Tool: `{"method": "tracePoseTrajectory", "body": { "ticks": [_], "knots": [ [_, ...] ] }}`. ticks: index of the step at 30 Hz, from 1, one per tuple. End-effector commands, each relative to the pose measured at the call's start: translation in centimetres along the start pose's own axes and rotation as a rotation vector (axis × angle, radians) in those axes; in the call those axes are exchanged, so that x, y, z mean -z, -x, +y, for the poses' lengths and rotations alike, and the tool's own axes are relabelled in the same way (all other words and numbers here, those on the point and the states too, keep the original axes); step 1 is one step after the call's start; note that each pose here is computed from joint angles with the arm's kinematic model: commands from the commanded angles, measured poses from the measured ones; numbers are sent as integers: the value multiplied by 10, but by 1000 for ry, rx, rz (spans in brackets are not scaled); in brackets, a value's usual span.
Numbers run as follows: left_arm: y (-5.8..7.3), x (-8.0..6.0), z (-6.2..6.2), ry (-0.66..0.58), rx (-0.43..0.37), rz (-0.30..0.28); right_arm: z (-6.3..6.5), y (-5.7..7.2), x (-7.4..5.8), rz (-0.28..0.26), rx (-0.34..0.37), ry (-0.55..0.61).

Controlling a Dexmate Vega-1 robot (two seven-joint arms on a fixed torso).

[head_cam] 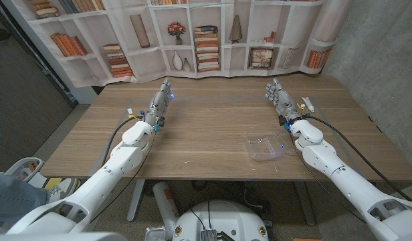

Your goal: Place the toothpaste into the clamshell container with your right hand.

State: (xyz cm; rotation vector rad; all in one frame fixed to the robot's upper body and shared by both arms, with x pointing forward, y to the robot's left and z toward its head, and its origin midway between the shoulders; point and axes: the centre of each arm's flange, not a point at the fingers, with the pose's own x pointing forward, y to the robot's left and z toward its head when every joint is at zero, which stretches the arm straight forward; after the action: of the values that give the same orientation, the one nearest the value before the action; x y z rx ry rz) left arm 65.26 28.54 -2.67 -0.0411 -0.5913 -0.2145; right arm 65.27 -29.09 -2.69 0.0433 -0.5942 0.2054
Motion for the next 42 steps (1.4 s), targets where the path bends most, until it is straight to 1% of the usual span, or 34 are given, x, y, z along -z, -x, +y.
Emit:
{"method": "tracePoseTrajectory", "body": {
  "ticks": [1, 9, 13, 21, 33, 42],
  "knots": [
    [1, 0, 3, 0, -14, 6, 0, -1, -1, -2, -3, -4],
    [0, 0, 1, 9, -6, 2, -1, 0, -4, -10, -2, 2],
    [0, -2, 0, -2, -2, 2, -1, 1, -6, -21, 0, 1],
    [3, -9, 2, -16, -6, -3, -2, 1, -13, -44, -5, 11],
    [1, -8, 1, -15, 1, 5, -3, -3, -19, -54, 1, 34],
    [0, -9, -1, -20, 9, 7, -7, 1, -25, -60, 17, 66]
  ]
}}
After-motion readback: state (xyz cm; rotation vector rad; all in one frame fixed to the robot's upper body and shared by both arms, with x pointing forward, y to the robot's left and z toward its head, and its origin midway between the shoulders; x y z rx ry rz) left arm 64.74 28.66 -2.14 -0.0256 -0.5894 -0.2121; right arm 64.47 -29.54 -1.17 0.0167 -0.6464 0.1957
